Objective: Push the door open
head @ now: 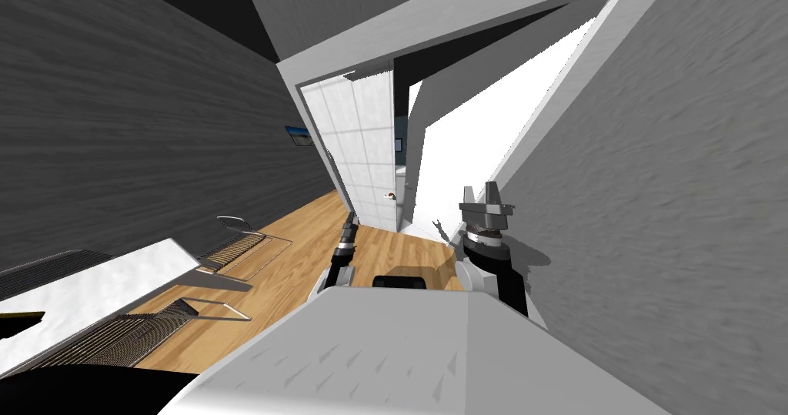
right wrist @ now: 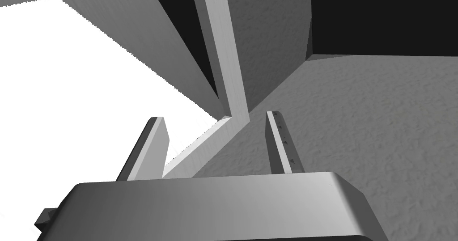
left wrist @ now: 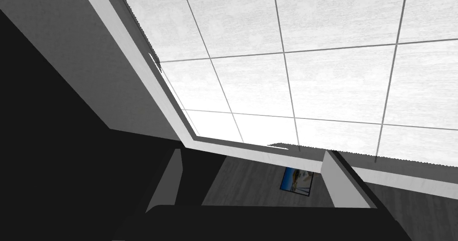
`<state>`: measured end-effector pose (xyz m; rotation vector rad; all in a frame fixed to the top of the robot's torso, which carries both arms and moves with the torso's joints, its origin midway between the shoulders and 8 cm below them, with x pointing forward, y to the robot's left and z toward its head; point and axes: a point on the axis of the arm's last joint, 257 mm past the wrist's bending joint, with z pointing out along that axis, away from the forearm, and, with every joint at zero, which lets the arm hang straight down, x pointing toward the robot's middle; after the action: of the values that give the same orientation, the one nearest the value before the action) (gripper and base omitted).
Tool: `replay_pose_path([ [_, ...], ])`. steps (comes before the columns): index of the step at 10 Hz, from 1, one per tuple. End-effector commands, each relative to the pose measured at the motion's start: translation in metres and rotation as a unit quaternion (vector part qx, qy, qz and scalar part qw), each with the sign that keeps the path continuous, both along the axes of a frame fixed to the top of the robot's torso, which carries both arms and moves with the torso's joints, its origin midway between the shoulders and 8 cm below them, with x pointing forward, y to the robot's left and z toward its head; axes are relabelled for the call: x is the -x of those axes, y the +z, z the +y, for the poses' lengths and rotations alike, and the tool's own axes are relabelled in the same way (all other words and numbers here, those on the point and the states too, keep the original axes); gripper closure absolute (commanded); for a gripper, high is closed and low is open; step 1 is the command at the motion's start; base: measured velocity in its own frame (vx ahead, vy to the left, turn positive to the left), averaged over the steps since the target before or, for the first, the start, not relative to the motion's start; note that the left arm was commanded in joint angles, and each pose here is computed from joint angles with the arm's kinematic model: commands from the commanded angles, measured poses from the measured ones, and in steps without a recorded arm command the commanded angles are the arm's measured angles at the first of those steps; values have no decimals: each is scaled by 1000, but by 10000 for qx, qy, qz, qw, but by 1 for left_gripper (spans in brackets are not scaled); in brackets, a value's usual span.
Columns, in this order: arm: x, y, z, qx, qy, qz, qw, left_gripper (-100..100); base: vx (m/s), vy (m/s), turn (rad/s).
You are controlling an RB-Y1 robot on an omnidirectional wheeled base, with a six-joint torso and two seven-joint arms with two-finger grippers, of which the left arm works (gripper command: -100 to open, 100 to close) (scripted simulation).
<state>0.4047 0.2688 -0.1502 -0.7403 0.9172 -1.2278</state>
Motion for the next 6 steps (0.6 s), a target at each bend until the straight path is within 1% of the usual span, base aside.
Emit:
replay_pose_path([
  [1, -5, -13, -3, 36, -34, 128, 9999, -100, 96, 21, -56],
  [3, -9, -30, -5, 84, -75, 286, 9995, -100, 105, 10, -50],
  [4, -9, -30, -5, 84, -75, 286, 9995, -100, 67, 12, -9],
  [6, -13, -47, -8, 130, -116, 445, 9989, -100, 54, 4, -41],
])
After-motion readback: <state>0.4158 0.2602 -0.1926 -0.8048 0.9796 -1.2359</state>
